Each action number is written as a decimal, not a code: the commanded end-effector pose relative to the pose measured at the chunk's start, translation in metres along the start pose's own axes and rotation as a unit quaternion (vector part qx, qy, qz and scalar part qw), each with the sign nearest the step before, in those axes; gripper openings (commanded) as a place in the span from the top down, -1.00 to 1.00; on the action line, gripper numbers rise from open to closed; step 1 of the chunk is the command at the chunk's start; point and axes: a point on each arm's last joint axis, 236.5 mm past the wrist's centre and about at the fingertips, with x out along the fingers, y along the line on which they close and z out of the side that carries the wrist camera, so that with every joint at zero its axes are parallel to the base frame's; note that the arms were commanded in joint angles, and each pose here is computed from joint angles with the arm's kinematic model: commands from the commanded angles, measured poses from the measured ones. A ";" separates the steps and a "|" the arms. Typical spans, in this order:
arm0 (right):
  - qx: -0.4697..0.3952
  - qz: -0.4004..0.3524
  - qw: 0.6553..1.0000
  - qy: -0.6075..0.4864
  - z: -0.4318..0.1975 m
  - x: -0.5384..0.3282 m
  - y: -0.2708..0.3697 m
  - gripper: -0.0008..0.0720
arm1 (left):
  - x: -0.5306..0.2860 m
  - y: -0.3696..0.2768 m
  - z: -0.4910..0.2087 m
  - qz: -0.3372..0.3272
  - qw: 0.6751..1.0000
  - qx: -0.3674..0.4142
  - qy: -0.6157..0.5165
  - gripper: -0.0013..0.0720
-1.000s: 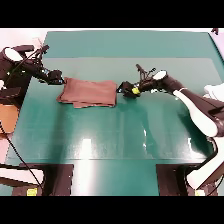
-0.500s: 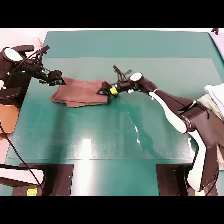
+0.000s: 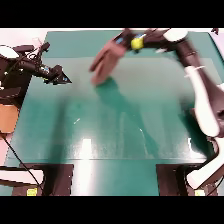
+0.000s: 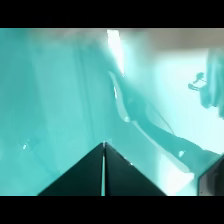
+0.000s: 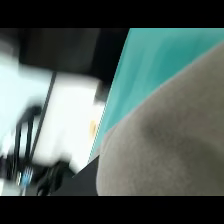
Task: Fold the shirts.
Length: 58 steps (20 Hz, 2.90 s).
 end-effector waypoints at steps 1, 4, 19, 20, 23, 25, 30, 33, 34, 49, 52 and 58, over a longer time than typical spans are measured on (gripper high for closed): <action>0.029 -0.044 0.992 -0.113 0.081 -0.130 -0.005 0.93 | -0.022 -0.026 -0.001 -0.010 1.000 0.013 -0.018 0.91; 0.060 -0.121 0.973 -0.185 0.115 -0.250 -0.037 0.93 | -0.041 -0.044 -0.001 -0.007 0.999 0.025 -0.039 0.91; 0.401 -0.439 0.761 -0.258 -0.094 -0.637 -0.202 0.92 | -0.058 -0.065 -0.014 -0.013 0.999 0.032 -0.037 0.91; 0.416 -0.434 0.759 -0.251 -0.105 -0.637 -0.212 0.92 | -0.058 -0.065 -0.014 -0.013 0.999 0.032 -0.037 0.91; 0.468 -0.434 0.737 -0.223 -0.137 -0.632 -0.240 0.92 | -0.058 -0.065 -0.015 -0.014 0.999 0.032 -0.036 0.91; 0.505 -0.434 0.721 -0.189 -0.159 -0.618 -0.258 0.92 | -0.058 -0.065 -0.015 -0.014 0.999 0.032 -0.036 0.91; 0.541 -0.495 0.667 -0.135 -0.193 -0.613 -0.277 0.50 | -0.058 -0.065 -0.012 -0.012 0.999 0.031 -0.042 0.91; 0.522 -0.541 0.644 -0.141 -0.187 -0.635 -0.264 -1.00 | -0.058 -0.064 -0.010 -0.012 0.998 0.032 -0.045 0.91; 0.514 -0.554 0.638 -0.148 -0.182 -0.645 -0.254 -1.00 | -0.058 -0.064 -0.011 -0.012 0.998 0.033 -0.045 0.91; -0.073 -0.207 0.975 -0.024 -0.002 -0.302 -0.035 0.92 | -0.057 -0.118 0.002 -0.103 0.988 0.087 -0.081 0.91; -0.193 -0.095 0.968 0.132 -0.094 -0.176 0.022 0.92 | -0.047 -0.161 -0.015 -0.118 0.977 0.163 -0.073 0.92; -0.210 -0.010 0.942 0.261 -0.190 -0.088 0.041 0.92 | -0.061 -0.204 -0.034 -0.130 0.964 0.217 -0.087 0.91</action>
